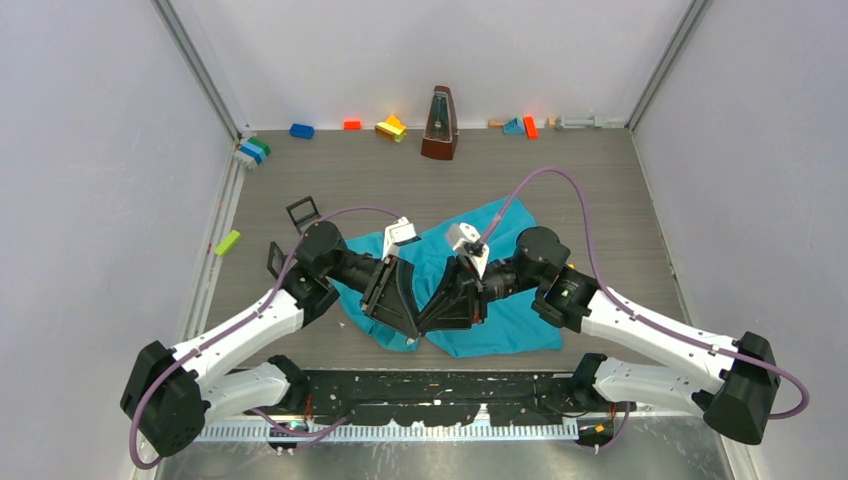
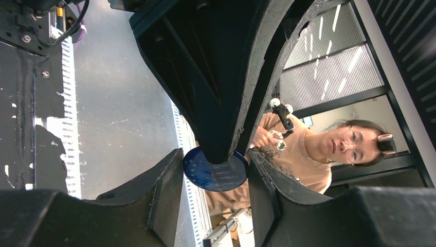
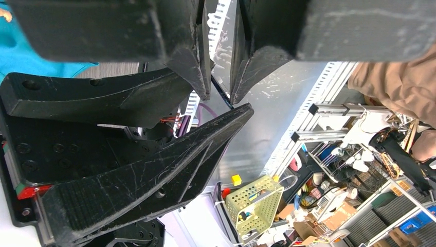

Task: Pin the brooch onto the clothing

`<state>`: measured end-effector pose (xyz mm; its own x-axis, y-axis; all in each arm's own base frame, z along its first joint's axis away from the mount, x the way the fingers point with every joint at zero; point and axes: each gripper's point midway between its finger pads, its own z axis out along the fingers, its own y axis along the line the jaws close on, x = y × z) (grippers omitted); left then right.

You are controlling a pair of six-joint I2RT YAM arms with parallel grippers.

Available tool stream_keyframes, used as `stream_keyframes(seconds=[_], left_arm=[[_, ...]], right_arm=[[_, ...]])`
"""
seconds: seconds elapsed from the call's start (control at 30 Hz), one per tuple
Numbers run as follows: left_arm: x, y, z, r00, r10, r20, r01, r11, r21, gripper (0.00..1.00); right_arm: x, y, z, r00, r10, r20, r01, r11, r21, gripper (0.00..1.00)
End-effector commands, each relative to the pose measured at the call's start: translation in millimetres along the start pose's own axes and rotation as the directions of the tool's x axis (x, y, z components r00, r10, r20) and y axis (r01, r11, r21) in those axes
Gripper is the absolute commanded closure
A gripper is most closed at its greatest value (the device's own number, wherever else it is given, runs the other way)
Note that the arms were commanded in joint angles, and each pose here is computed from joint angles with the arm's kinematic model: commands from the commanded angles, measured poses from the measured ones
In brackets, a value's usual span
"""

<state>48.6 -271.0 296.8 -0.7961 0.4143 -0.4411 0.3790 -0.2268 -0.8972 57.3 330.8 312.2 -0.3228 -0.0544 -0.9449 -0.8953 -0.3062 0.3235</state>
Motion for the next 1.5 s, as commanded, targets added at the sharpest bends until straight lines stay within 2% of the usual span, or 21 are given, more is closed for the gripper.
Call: stream_keyframes(seconds=[0.0, 0.37, 0.47, 0.53, 0.57, 0.6, 0.63, 0.73, 0.8, 0.83, 0.9, 0.97, 1.07, 1.1, 1.17, 1.2, 1.23, 1.3, 1.4, 1.47], left_arm=[[-8, -8, 2, 0.998, 0.063, 0.018, -0.063, 0.998, 0.011, 0.84], [-8, -9, 2, 0.998, 0.061, 0.02, -0.061, 0.998, 0.012, 0.84], [-8, -10, 2, 0.998, 0.063, 0.02, -0.064, 0.998, 0.013, 0.84], [-9, -9, 2, 0.998, 0.061, 0.021, -0.062, 0.998, 0.012, 0.84], [-10, -8, 2, 0.998, 0.062, 0.024, -0.063, 0.998, 0.01, 0.83], [-10, -8, 2, 0.998, 0.065, 0.027, -0.065, 0.998, 0.01, 0.82], [-11, -7, 2, 0.997, 0.066, 0.029, -0.066, 0.998, 0.008, 0.77], [-13, -5, 1, 0.997, 0.074, 0.033, -0.074, 0.997, 0.002, 0.5], [-15, -1, -2, 0.995, 0.085, 0.045, -0.085, 0.996, -0.014, 0.37], [-17, 1, -5, 0.995, 0.085, 0.052, -0.084, 0.996, -0.025, 0.26], [-20, 4, -13, 0.992, 0.103, 0.068, -0.1, 0.994, -0.055, 0.1], [-24, 8, -25, 0.987, 0.132, 0.096, -0.122, 0.987, -0.102, 0.05], [-30, 19, -38, 0.969, 0.211, 0.129, -0.173, 0.952, -0.252, 0.02], [-31, 32, -43, 0.958, 0.265, 0.112, -0.211, 0.911, -0.355, 0.01], [-28, 61, -58, 0.951, 0.309, 0.029, -0.237, 0.783, -0.575, 0.02], [-25, 71, -64, 0.949, 0.316, -0.02, -0.255, 0.725, -0.64, 0.03], [-21, 75, -65, 0.947, 0.315, -0.057, -0.273, 0.701, -0.659, 0.04], [-21, 74, -57, 0.945, 0.323, -0.048, -0.281, 0.73, -0.623, 0.06], [-21, 71, -43, 0.946, 0.324, -0.012, -0.279, 0.795, -0.539, 0.15], [-17, 74, -41, 0.952, 0.307, -0.013, -0.269, 0.813, -0.516, 0.21]], right_arm=[[-18, 9, 3, 0.999, -0.046, 0.023, 0.047, 0.998, -0.042, 0.74], [-12, 5, 5, 1.0, -0.026, 0.001, 0.026, 0.999, -0.047, 0.69], [-12, 6, 5, 1.0, -0.028, -0.001, 0.028, 0.998, -0.05, 0.76], [-12, 7, 5, 1.0, -0.028, -0.004, 0.028, 0.998, -0.054, 0.85], [-13, 7, 5, 1.0, -0.03, -0.003, 0.029, 0.998, -0.054, 0.95], [-13, 6, 5, 1.0, -0.029, -0.002, 0.029, 0.998, -0.048, 0.97], [-14, 7, 4, 1.0, -0.031, -0.001, 0.031, 0.998, -0.045, 0.99], [-17, 5, 1, 0.999, -0.037, 0.013, 0.037, 0.999, 0.0, 1.0], [-17, 2, -2, 0.999, -0.038, 0.016, 0.037, 0.998, 0.043, 1.0], [-16, 2, -5, 0.999, -0.032, 0.012, 0.031, 0.998, 0.061, 0.99], [-10, -3, -9, 1.0, -0.006, 0.001, 0.006, 0.994, 0.114, 0.99], [-4, -13, -16, 1.0, 0.029, -0.012, -0.026, 0.979, 0.202, 1.0], [6, -36, -31, 0.995, 0.1, -0.01, -0.089, 0.926, 0.366, 1.0], [11, -45, -38, 0.991, 0.134, -0.009, -0.118, 0.9, 0.419, 1.0], [14, -53, -46, 0.982, 0.19, 0.004, -0.17, 0.871, 0.461, 1.0], [14, -57, -49, 0.976, 0.218, 0.015, -0.198, 0.856, 0.478, 1.0], [14, -57, -51, 0.971, 0.241, 0.014, -0.217, 0.847, 0.484, 0.99], [17, -59, -52, 0.957, 0.291, 0.003, -0.255, 0.832, 0.493, 1.0], [25, -60, -51, 0.935, 0.355, -0.023, -0.297, 0.815, 0.497, 1.0], [25, -59, -49, 0.927, 0.374, -0.03, -0.312, 0.812, 0.493, 1.0]])
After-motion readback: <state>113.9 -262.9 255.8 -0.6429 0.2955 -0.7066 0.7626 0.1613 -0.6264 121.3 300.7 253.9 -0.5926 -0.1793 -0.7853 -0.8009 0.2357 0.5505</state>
